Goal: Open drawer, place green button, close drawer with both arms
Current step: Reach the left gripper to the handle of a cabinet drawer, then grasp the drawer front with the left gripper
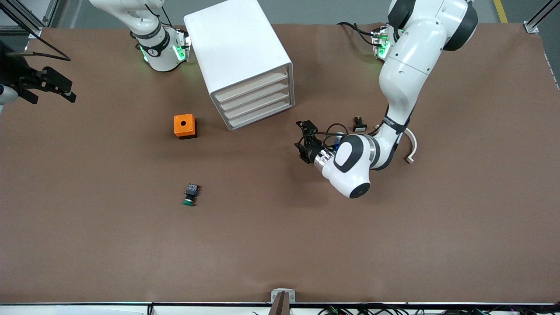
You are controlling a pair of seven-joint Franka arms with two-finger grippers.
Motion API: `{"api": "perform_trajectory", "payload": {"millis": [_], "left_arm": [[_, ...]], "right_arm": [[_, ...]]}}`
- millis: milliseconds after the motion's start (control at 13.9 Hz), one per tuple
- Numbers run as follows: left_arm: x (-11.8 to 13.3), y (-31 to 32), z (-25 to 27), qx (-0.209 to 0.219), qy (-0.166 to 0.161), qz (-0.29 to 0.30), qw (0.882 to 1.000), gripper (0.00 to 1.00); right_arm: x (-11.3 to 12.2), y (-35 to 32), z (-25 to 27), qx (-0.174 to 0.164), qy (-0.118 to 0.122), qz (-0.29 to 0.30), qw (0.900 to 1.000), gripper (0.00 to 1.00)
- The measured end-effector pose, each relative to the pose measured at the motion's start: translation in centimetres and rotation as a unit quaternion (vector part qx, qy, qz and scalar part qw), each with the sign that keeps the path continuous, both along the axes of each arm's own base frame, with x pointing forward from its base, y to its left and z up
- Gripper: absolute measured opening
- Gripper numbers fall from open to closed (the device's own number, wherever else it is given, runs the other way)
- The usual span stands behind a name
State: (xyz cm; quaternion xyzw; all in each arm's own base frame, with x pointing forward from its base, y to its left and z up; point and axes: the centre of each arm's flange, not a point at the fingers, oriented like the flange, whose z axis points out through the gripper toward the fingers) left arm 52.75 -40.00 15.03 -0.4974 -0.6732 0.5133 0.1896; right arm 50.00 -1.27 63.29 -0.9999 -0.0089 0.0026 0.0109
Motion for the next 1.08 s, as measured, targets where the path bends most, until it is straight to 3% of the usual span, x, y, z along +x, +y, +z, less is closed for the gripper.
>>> {"api": "perform_trajectory", "payload": {"millis": [288,432,504,648,792,1080], "left_arm": [[-2.2,-2.1,-1.5,0.016,0.087,0.024,0.996,0.99],[-2.8,-2.5,-2.2,0.035,0.132,0.040,0.990,0.95],[-3.1,-2.7,-2.6,0.037,0.147,0.045,0.987,0.85],[-3.7,-3.4,-2.8,0.031,0.165,0.047,0.985,0.61],[-4.3,-4.1,-2.8,0.023,0.177,0.048,0.983,0.48],[-6.0,-5.8,-3.3,0.025,0.186,0.036,0.982,0.46]], "right_arm": [[0.0,0.0,0.0,0.000,0.000,0.000,1.000,1.00],[0.0,0.0,0.0,0.000,0.000,0.000,1.000,1.00],[0.0,0.0,0.0,0.000,0.001,0.000,1.000,1.00],[0.0,0.0,0.0,0.000,0.002,0.000,1.000,1.00],[0.0,0.0,0.0,0.000,0.002,0.000,1.000,1.00],[-0.1,-0.1,0.0,0.000,0.002,0.000,1.000,1.00]]}}
